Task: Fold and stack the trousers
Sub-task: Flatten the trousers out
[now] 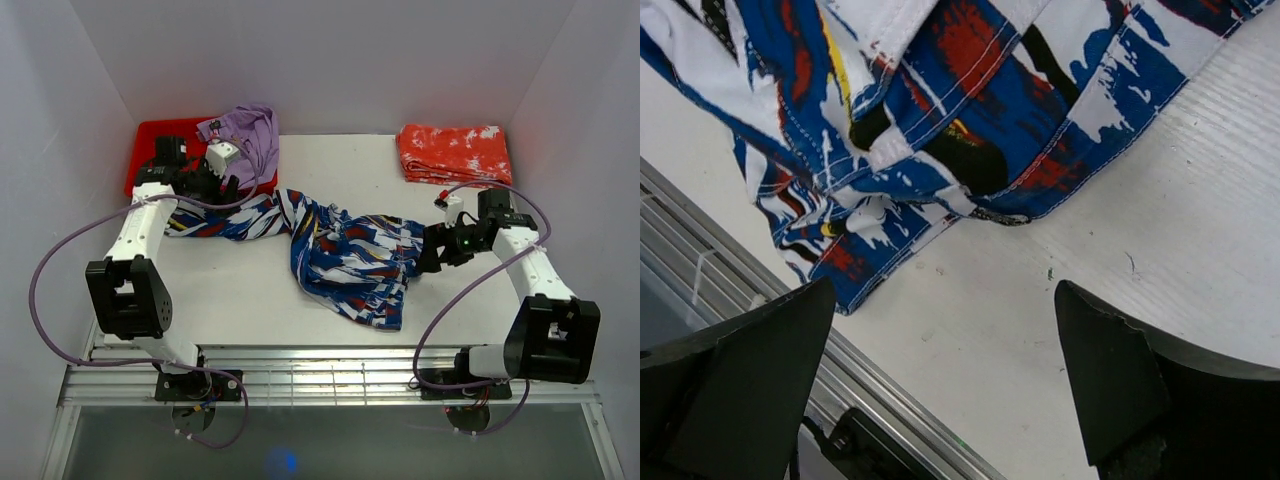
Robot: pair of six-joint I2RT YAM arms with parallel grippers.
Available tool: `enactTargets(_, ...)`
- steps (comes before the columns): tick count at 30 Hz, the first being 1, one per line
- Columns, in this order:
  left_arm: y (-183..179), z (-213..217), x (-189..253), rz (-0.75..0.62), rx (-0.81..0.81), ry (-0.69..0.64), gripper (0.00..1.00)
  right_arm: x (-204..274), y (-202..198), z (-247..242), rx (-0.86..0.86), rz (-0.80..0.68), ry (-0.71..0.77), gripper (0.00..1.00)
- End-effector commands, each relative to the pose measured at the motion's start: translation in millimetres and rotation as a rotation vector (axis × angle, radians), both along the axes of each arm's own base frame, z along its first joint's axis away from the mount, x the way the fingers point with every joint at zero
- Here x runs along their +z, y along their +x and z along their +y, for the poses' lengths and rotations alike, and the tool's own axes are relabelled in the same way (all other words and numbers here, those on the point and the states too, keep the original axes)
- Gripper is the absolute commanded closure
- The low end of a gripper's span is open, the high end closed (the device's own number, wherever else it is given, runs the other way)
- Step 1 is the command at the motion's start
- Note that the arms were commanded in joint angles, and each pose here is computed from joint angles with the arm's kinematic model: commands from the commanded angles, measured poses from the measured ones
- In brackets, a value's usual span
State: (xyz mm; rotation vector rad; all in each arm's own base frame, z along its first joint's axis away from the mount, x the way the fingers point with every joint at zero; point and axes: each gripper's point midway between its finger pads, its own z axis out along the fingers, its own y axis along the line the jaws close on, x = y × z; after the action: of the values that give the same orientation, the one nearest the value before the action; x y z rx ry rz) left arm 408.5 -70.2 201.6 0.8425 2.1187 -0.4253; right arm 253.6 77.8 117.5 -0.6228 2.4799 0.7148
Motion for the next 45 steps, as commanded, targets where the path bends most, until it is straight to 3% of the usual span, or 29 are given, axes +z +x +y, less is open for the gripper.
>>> enactTargets(1, -18, 30, -42, 0.051, -0.113, 0.142, 0.20, -12, 10, 10, -0.063, 0.080, 0.077, 0.03)
enactTargets(6, -35, 46, -84, 0.128, -0.101, 0.209, 0.22, -41, 15, 19, -0.076, 0.157, 0.082, 0.02)
enactTargets(8, -25, 52, -92, 0.100, -0.049, 0.218, 0.23, -46, 21, 23, -0.079, 0.160, 0.107, 0.02)
enactTargets(11, -22, 45, -105, 0.124, -0.031, 0.166, 0.23, -56, 33, 28, -0.089, 0.177, 0.129, 0.02)
enactTargets(16, -10, 55, -138, 0.148, 0.022, 0.197, 0.25, -59, 54, 23, -0.094, 0.172, 0.103, 0.37)
enactTargets(17, -9, 60, -147, 0.144, 0.030, 0.225, 0.27, -58, 59, 17, -0.109, 0.155, 0.066, 0.42)
enactTargets(18, -10, 62, -154, 0.135, 0.012, 0.247, 0.30, -55, 63, 13, -0.116, 0.137, 0.049, 0.54)
enactTargets(20, -17, 63, -166, 0.121, -0.009, 0.268, 0.32, -47, 80, -3, -0.139, 0.080, -0.007, 0.65)
enactTargets(22, -20, 63, -171, 0.115, -0.025, 0.277, 0.37, -37, 93, -21, -0.171, 0.050, -0.031, 0.90)
enactTargets(23, -25, 62, -176, 0.126, -0.036, 0.277, 0.41, -36, 97, -30, -0.180, 0.041, -0.052, 0.92)
enactTargets(28, -55, 47, -176, 0.110, -0.204, 0.266, 0.70, -21, 119, -84, -0.247, -0.003, -0.114, 0.92)
enactTargets(30, -88, 36, -168, 0.110, -0.307, 0.248, 0.86, -11, 132, -100, -0.243, -0.047, -0.164, 0.92)
enactTargets(32, -111, 26, -147, 0.021, -0.439, 0.258, 1.00, -4, 137, -113, -0.247, -0.061, -0.204, 0.92)
enactTargets(34, -148, 20, -146, 0.029, -0.539, 0.258, 1.00, -3, 136, -117, -0.226, -0.059, -0.227, 0.92)
enactTargets(35, -153, 20, -133, -0.065, -0.615, 0.315, 1.00, -3, 135, -119, -0.221, -0.056, -0.234, 0.92)
enactTargets(38, -173, 17, -120, -0.097, -0.672, 0.338, 1.00, -4, 129, -119, -0.205, -0.022, -0.247, 0.88)
enactTargets(39, -170, 16, -110, -0.087, -0.603, 0.312, 0.93, -2, 128, -121, -0.204, -0.016, -0.250, 0.75)
enactTargets(41, -145, 15, -80, -0.095, -0.500, 0.275, 0.85, 3, 121, -123, -0.205, -0.003, -0.263, 0.60)
enactTargets(42, -139, 15, -82, 0.008, -0.409, 0.205, 0.76, 7, 120, -125, -0.213, -0.012, -0.267, 0.44)
enactTargets(44, -107, 15, -56, 0.014, -0.322, 0.148, 0.63, 17, 117, -130, -0.226, -0.034, -0.281, 0.31)
enactTargets(45, -97, 16, -53, 0.037, -0.286, 0.119, 0.47, 20, 114, -130, -0.229, -0.034, -0.284, 0.27)
